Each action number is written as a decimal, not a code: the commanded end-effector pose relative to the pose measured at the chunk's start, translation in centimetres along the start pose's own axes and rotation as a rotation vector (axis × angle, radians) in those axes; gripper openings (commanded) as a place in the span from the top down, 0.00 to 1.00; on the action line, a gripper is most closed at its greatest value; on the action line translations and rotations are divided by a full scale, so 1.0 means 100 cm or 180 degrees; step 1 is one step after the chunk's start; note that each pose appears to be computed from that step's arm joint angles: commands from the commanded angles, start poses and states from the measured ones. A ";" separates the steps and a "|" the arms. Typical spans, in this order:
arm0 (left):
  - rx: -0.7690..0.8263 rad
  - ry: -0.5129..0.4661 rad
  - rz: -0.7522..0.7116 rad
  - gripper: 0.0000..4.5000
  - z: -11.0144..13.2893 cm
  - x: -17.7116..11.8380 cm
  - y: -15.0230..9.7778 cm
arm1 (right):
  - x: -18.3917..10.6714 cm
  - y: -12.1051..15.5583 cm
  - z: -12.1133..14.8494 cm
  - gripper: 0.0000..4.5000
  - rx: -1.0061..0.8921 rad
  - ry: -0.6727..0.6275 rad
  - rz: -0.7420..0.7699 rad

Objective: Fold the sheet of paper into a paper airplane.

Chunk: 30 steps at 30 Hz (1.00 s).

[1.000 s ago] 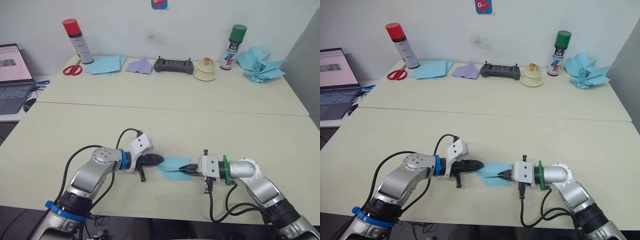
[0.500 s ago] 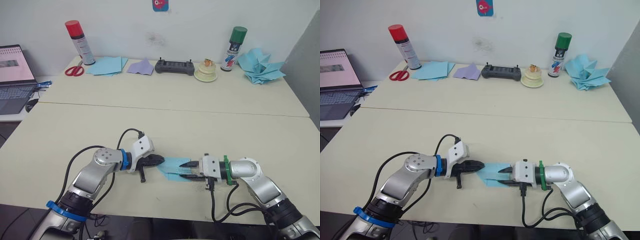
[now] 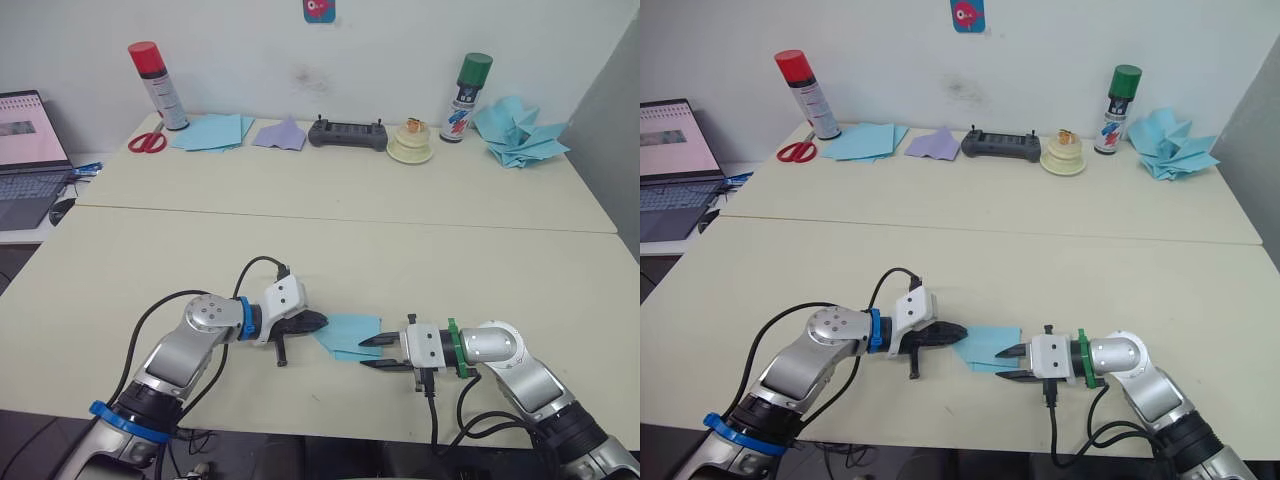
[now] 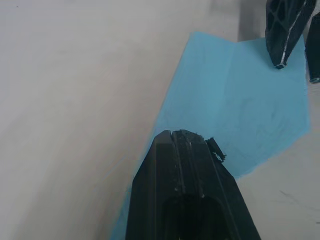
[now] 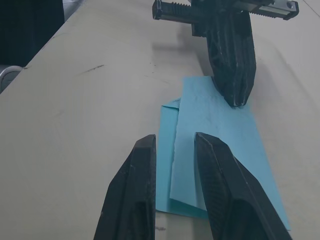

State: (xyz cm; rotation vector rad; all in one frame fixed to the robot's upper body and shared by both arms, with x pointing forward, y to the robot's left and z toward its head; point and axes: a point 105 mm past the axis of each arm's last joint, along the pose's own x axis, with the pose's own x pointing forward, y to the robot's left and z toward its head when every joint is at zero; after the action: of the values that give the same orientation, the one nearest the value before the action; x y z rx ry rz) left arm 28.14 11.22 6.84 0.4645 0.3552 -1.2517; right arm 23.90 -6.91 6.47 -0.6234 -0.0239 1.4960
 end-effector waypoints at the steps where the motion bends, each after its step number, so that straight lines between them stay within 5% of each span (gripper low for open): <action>1: 0.0032 0.0256 -0.0106 1.00 -0.017 0.001 -0.008 | 0.000 -0.004 0.006 0.72 -0.0114 -0.0043 -0.0041; 7: -0.0014 0.0346 -0.0039 1.00 -0.033 0.006 -0.006 | 0.005 -0.015 0.010 0.72 -0.0087 -0.0120 -0.0174; 12: -0.0004 0.0353 -0.0008 1.00 -0.036 0.003 -0.004 | -0.001 -0.023 0.019 0.99 0.0066 -0.0278 -0.0212; 18: 0.0033 0.0411 0.0058 1.00 -0.041 -0.007 0.002 | -0.003 -0.040 0.023 0.99 0.0585 -0.0482 -0.0544; 30: 0.0056 0.0571 0.0109 1.00 -0.048 -0.023 0.015 | 0.008 -0.060 0.003 0.99 0.0610 -0.0116 -0.0951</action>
State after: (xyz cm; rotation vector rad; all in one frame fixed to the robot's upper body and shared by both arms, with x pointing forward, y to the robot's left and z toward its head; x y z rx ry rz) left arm 29.11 12.88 6.81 0.5738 0.3170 -1.2555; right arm 28.82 -5.59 8.17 -0.3910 0.0317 1.2327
